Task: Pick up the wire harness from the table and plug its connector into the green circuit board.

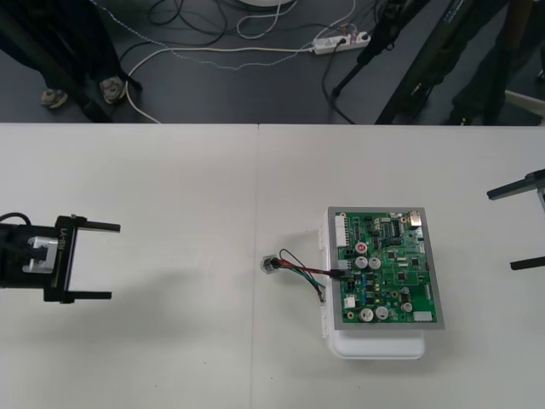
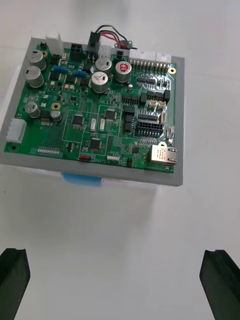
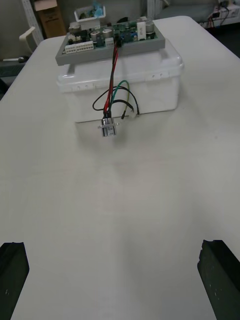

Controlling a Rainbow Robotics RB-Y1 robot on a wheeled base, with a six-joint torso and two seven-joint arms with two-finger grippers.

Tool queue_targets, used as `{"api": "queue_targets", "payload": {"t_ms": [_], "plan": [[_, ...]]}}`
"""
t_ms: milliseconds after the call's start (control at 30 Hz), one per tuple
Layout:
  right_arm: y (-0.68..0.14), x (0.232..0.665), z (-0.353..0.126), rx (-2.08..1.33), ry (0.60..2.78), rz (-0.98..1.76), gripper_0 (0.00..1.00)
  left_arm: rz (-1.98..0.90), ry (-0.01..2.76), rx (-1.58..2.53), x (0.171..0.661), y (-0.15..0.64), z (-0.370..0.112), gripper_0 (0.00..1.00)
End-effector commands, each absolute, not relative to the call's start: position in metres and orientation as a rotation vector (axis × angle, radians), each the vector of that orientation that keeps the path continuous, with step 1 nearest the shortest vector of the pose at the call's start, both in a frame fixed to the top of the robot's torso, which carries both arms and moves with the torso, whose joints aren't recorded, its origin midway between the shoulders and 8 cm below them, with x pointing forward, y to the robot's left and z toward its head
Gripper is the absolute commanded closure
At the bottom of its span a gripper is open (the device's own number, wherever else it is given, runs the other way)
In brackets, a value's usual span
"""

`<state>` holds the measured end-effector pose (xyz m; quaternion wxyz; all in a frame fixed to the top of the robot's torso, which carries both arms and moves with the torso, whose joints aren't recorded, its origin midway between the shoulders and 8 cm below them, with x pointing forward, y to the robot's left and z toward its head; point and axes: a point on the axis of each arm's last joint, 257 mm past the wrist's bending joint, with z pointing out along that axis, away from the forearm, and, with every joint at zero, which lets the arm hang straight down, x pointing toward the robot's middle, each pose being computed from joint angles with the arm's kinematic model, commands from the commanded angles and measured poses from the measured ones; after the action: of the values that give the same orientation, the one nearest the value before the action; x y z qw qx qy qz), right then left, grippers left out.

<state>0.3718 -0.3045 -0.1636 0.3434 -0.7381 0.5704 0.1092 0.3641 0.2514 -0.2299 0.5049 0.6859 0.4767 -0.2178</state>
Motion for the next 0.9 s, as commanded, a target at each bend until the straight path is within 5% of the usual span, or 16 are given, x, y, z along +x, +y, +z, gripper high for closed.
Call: {"api": "queue_targets", "payload": {"t_ms": [33,900], "plan": [[-0.331,0.380,-0.122,-1.966,1.434,0.172,0.00,-0.529,1.180,1.706,0.340,0.282,-0.206,0.00],[-0.354,0.375,-0.079,-1.819,1.452,0.217,0.00,-0.508,1.145,1.773,0.311,0.306,-0.118,0.00]]}}
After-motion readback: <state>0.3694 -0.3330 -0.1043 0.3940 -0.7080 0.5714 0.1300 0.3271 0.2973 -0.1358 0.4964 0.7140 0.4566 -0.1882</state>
